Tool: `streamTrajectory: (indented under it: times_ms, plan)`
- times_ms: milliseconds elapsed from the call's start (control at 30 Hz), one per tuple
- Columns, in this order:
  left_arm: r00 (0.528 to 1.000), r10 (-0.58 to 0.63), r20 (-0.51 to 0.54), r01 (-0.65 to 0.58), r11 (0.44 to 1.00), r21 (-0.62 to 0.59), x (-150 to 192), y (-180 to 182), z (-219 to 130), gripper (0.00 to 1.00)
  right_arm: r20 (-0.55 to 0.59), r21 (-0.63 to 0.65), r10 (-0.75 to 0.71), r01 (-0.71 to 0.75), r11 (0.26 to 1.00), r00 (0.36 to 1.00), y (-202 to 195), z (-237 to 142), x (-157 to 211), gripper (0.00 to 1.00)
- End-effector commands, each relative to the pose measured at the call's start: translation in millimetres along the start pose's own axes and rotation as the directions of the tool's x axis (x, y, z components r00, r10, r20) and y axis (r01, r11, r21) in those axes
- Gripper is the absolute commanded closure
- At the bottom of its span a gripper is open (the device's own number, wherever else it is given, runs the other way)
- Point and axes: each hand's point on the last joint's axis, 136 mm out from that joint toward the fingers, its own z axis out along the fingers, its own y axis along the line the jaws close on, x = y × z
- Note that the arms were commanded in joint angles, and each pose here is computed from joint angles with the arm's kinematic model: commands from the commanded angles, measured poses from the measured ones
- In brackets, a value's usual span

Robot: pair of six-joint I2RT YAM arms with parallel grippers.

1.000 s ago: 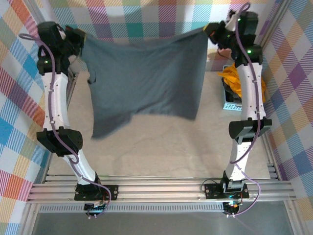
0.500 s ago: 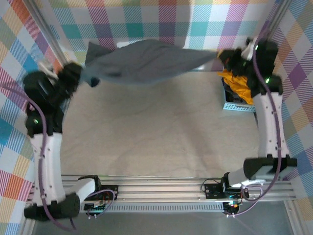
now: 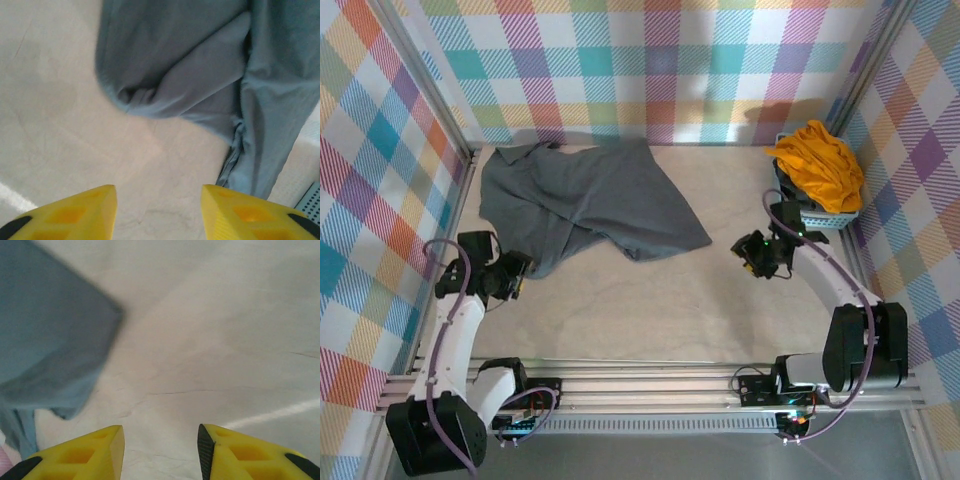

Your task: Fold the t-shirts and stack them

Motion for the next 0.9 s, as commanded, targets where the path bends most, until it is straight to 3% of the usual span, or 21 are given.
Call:
streamTrajectory:
  times_ms: [0,167,367,600,867]
  plan:
    - [0.999,0.041,0.031,-0.039,0.998,-0.039,-27,-16,15,0.6,0.0,-0.078,-0.174,0.173,0.982,0.985,63,23,-1,0.6]
    - [0.997,-0.032,-0.075,0.023,0.992,-0.125,-32,-15,71,0.69,-0.146,-0.118,-0.261,0.245,0.962,0.954,114,91,19,0.64]
    - [0.993,-0.051,-0.104,0.034,0.988,-0.153,-39,-21,122,0.69,-0.204,-0.033,-0.233,0.231,0.972,0.951,116,142,-9,0.64]
    - [0.991,-0.064,-0.12,0.023,0.948,-0.317,-33,22,141,0.7,-0.254,0.135,-0.089,0.126,0.983,0.963,60,161,-38,0.64]
    - [0.974,-0.172,-0.149,0.105,0.919,-0.379,7,92,106,0.71,-0.252,0.228,0.054,0.005,0.974,0.966,-14,131,-50,0.66]
